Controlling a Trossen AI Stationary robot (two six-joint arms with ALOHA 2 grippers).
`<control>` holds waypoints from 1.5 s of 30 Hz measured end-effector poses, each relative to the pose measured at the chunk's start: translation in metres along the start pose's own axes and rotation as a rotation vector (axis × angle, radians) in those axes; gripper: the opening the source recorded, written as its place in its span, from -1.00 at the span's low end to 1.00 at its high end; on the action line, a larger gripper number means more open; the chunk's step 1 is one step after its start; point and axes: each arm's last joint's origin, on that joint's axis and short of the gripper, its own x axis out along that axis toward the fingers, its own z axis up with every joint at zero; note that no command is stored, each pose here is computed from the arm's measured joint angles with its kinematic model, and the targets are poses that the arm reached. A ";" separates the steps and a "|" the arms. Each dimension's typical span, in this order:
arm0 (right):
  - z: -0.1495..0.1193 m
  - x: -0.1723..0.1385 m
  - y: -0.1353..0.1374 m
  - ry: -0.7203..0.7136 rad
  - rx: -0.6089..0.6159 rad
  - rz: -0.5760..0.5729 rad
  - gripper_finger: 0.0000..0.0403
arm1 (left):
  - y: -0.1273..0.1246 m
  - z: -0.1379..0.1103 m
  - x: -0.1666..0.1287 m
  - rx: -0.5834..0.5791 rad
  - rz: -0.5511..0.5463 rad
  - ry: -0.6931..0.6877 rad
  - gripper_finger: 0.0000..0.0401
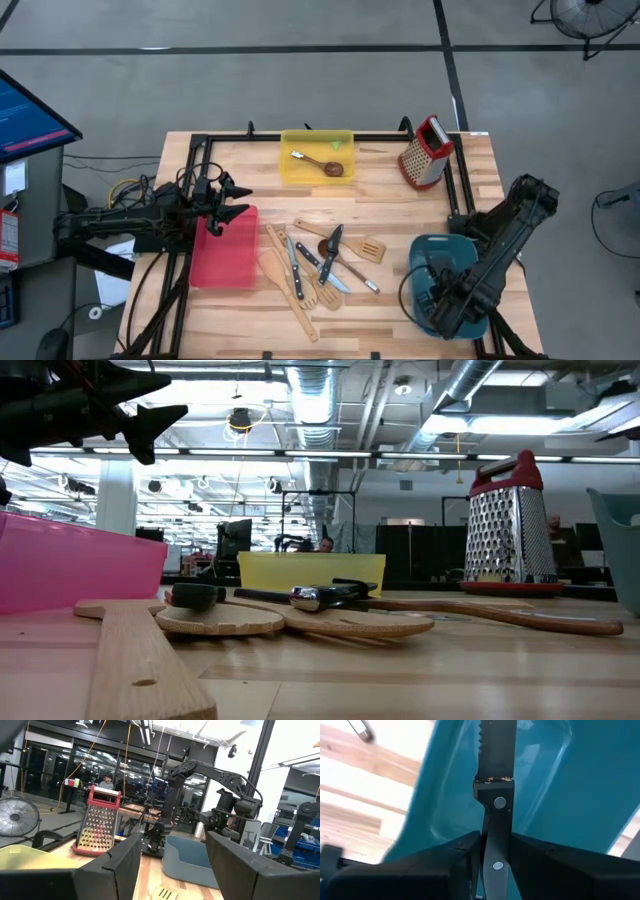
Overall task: Pick & Place Kitchen Items
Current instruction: Put the black knife into the blue bin
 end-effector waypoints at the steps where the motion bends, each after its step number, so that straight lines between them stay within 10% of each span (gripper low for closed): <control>1: -0.002 0.001 0.001 -0.001 -0.004 -0.002 -0.59 | 0.000 0.000 0.000 0.000 0.000 0.000 0.04; 45: -0.008 0.095 -0.002 0.146 -0.055 -0.012 -0.59 | 0.000 0.000 0.000 0.008 0.000 0.000 0.04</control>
